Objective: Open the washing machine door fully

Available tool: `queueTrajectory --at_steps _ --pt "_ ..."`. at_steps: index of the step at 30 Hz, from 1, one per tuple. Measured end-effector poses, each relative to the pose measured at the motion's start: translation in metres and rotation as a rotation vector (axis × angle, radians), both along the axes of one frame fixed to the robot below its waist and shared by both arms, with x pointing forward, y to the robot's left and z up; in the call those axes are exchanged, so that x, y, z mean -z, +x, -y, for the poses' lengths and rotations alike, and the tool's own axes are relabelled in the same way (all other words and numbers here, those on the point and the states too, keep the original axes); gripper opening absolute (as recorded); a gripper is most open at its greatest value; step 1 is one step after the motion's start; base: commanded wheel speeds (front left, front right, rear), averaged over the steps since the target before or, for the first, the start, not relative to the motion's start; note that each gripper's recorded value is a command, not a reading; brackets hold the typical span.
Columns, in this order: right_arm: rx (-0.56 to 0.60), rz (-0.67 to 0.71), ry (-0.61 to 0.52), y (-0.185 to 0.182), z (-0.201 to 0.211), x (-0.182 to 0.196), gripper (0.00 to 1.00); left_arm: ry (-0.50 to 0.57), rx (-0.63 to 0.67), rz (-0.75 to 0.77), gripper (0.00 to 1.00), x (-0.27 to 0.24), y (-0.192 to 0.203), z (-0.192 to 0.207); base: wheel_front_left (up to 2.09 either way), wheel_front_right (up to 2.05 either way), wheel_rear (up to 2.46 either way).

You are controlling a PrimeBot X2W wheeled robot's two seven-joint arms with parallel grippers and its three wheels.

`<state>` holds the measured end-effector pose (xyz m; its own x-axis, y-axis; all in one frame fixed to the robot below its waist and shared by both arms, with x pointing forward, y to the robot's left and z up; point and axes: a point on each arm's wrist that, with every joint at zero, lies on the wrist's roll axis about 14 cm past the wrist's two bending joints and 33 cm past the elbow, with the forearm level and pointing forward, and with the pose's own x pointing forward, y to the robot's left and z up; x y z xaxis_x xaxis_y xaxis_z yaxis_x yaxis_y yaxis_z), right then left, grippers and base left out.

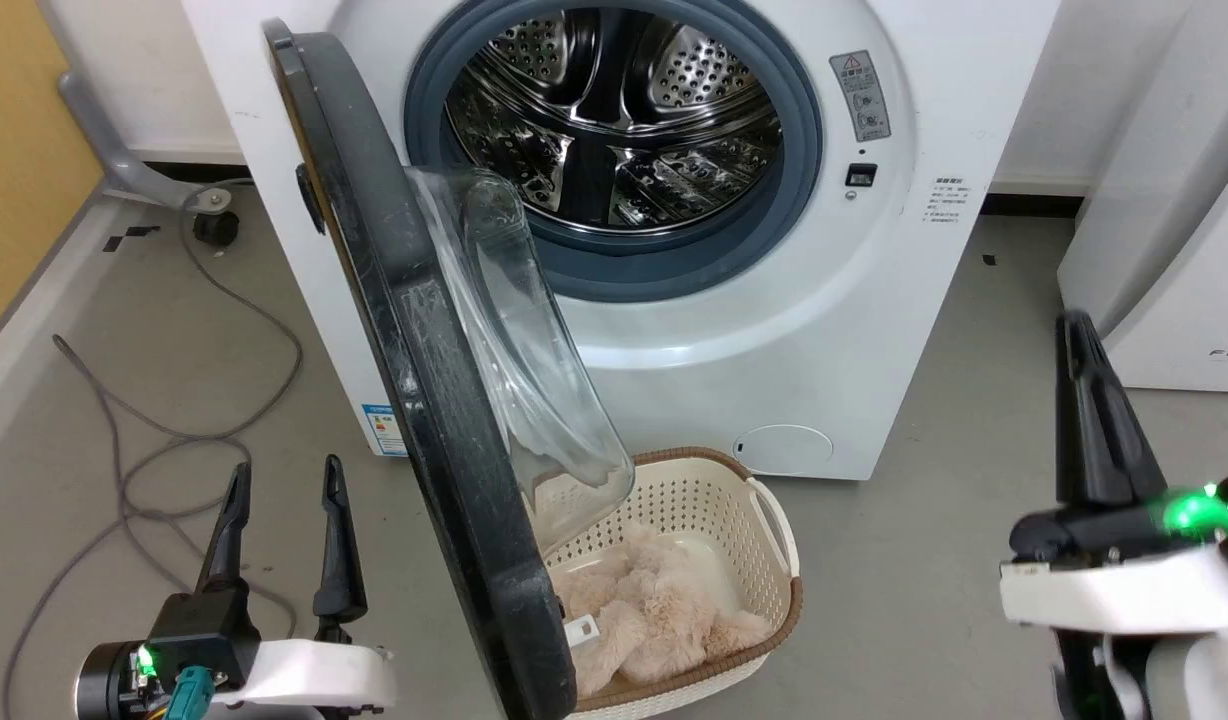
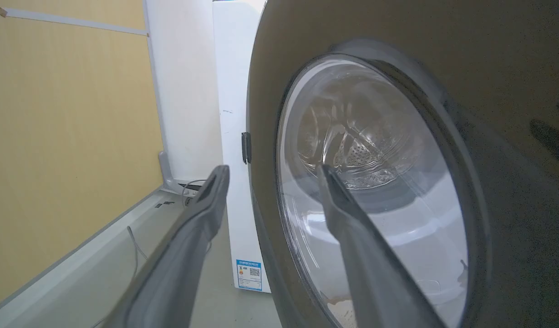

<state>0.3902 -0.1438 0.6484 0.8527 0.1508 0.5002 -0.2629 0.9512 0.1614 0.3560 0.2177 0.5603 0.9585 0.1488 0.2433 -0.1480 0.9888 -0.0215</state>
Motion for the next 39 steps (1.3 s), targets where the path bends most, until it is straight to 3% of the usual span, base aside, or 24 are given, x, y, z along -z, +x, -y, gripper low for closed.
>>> queueTrajectory --at_steps 4,8,16,17,18,26,27,28,29,30,39 --pt "0.065 -0.06 -0.139 -0.006 0.003 0.026 0.0 0.0 0.005 0.002 1.0 -0.001 0.001 0.002 0.0 0.0 0.0" --pt "0.099 -0.143 -0.195 -0.01 0.01 0.054 0.0 0.0 0.008 0.004 1.0 -0.001 0.001 0.003 0.0 0.0 0.0" --pt "0.126 -0.293 -0.179 -0.019 0.025 0.102 0.02 -0.002 0.01 -0.008 1.0 0.003 -0.003 0.003 0.0 0.0 0.0" --pt "0.126 -0.304 -0.179 -0.02 0.026 0.105 0.85 -0.002 0.01 -0.008 1.0 0.003 -0.003 0.003 0.0 0.0 0.0" --pt "0.128 -0.312 -0.176 -0.02 0.027 0.108 1.0 -0.002 0.011 -0.008 1.0 0.003 -0.003 0.004 0.0 0.0 0.0" --pt "0.137 -0.349 -0.17 -0.02 0.031 0.119 1.0 -0.007 0.012 -0.013 1.0 0.005 -0.003 0.004 0.0 0.0 0.0" --pt "0.136 -0.35 -0.17 -0.02 0.031 0.119 1.0 -0.011 0.011 -0.014 0.88 0.005 -0.003 0.004 0.0 0.0 0.0" --pt "0.136 -0.351 -0.17 -0.02 0.031 0.119 1.0 -0.013 0.01 -0.014 0.36 0.005 -0.003 0.003 0.0 0.0 0.0" --pt "0.135 -0.352 -0.17 -0.02 0.031 0.12 1.0 -0.013 0.01 -0.014 0.1 0.005 -0.003 0.003 0.0 0.0 0.0" --pt "0.135 -0.352 -0.171 -0.02 0.031 0.12 1.0 -0.013 0.013 -0.016 0.0 0.006 -0.003 0.003 0.0 0.0 0.0" --pt "0.133 -0.339 -0.173 -0.019 0.029 0.116 1.0 -0.019 -0.028 0.021 0.0 -0.006 -0.007 -0.012 0.0 0.0 0.0"
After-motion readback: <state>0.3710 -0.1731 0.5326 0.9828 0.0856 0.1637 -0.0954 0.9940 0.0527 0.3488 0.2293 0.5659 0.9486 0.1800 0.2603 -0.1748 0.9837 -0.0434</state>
